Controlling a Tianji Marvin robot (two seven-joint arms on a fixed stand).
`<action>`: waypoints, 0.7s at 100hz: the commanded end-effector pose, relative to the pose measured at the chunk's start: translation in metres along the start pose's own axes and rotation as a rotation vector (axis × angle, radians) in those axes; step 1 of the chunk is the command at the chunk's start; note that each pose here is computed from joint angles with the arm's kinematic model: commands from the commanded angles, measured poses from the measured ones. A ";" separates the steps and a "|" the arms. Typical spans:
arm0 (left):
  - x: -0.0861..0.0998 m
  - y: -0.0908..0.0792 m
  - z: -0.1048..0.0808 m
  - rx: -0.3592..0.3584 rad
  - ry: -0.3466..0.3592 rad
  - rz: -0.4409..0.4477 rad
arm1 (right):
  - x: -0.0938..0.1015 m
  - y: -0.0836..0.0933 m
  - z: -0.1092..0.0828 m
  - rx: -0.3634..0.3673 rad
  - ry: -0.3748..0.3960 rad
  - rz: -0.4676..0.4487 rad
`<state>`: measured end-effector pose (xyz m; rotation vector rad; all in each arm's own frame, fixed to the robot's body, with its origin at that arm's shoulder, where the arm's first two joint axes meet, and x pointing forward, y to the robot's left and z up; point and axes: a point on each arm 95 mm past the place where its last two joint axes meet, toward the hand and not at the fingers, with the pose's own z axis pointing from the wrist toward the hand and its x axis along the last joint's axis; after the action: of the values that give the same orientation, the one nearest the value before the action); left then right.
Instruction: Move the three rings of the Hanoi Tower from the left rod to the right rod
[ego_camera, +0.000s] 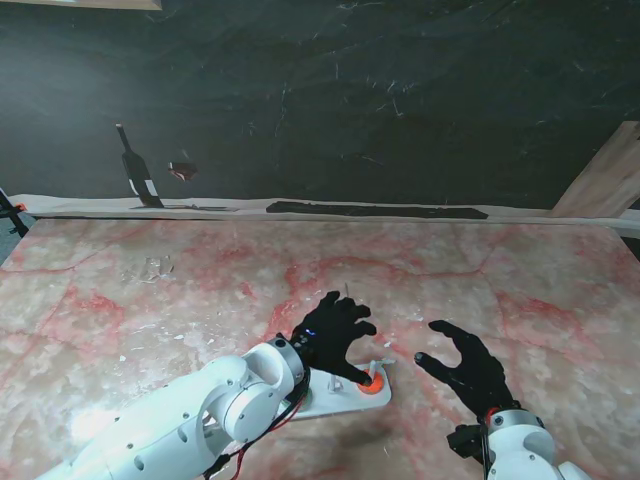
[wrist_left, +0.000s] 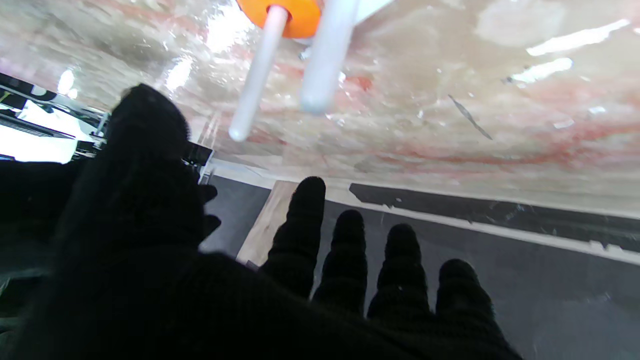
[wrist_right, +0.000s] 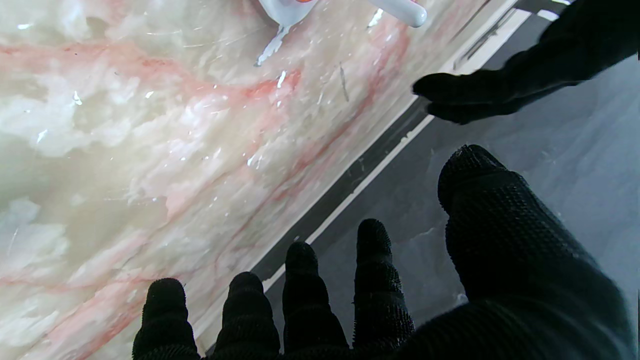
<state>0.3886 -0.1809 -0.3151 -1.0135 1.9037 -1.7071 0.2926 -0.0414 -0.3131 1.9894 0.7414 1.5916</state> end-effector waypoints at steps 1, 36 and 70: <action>0.001 0.004 -0.014 0.001 -0.018 -0.008 | 0.000 -0.002 -0.001 0.007 0.002 0.005; -0.027 0.030 -0.079 -0.045 -0.236 0.015 | 0.000 -0.002 -0.001 0.010 0.005 0.006; -0.040 0.059 -0.089 -0.130 -0.315 -0.007 | 0.000 -0.003 -0.001 0.014 0.010 -0.003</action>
<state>0.3389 -0.0938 -0.3538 -1.2385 1.8070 -1.3765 0.2932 -0.0406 -0.3131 1.9887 0.7511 1.5999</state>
